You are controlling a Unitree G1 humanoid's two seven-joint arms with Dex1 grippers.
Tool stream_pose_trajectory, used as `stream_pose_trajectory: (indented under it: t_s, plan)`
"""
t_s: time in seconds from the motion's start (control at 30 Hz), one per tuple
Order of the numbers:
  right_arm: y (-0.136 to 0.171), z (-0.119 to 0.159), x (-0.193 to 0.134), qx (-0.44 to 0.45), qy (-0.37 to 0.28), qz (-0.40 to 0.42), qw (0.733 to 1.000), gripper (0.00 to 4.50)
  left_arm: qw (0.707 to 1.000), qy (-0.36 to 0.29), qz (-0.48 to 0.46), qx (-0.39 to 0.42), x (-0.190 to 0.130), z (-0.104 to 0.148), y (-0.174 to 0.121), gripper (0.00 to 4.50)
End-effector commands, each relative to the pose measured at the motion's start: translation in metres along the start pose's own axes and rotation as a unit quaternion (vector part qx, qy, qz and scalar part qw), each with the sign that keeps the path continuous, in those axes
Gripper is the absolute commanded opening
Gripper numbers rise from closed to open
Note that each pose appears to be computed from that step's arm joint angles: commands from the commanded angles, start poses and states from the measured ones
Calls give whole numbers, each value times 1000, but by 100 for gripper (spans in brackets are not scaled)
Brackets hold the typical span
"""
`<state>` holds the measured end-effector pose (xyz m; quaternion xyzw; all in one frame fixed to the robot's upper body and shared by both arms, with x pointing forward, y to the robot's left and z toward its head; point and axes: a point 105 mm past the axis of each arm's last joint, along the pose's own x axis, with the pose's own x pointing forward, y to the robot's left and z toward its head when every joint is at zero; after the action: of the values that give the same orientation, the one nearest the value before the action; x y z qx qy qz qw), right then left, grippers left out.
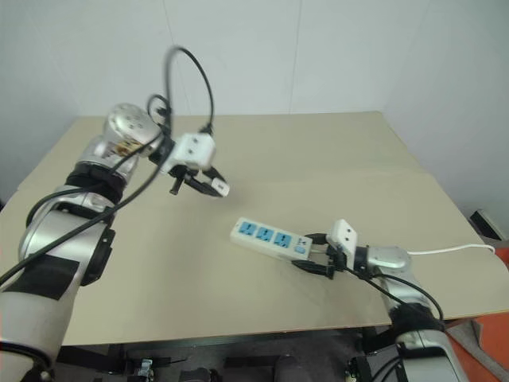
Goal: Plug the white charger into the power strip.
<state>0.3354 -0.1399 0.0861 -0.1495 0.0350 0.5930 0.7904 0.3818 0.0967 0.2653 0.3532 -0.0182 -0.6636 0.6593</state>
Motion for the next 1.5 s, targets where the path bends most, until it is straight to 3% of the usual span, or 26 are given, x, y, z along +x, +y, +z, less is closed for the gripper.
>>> stream_pose_trajectory:
  t_s: [0.03, 0.2, 0.5, 1.07, 1.5]
  plan:
    - [6, 4, 13, -8, -10, 54, 998, 340, 984, -160, 26, -68, -12, 22, 0, 101]
    - [13, -3, 29, -33, 7, 95, 995, 340, 954, -263, -7, -145, -4, 12, -30, 101]
    - [14, -11, 36, -38, 16, 102, 994, 340, 942, -272, -33, -192, 20, -12, -59, 101]
    - [18, -19, 42, -7, 31, 101, 994, 340, 962, -193, -75, -177, 60, -33, -65, 101]
    - [19, -24, 44, 10, 43, 105, 993, 340, 956, -199, -91, -193, 68, -37, -72, 101]
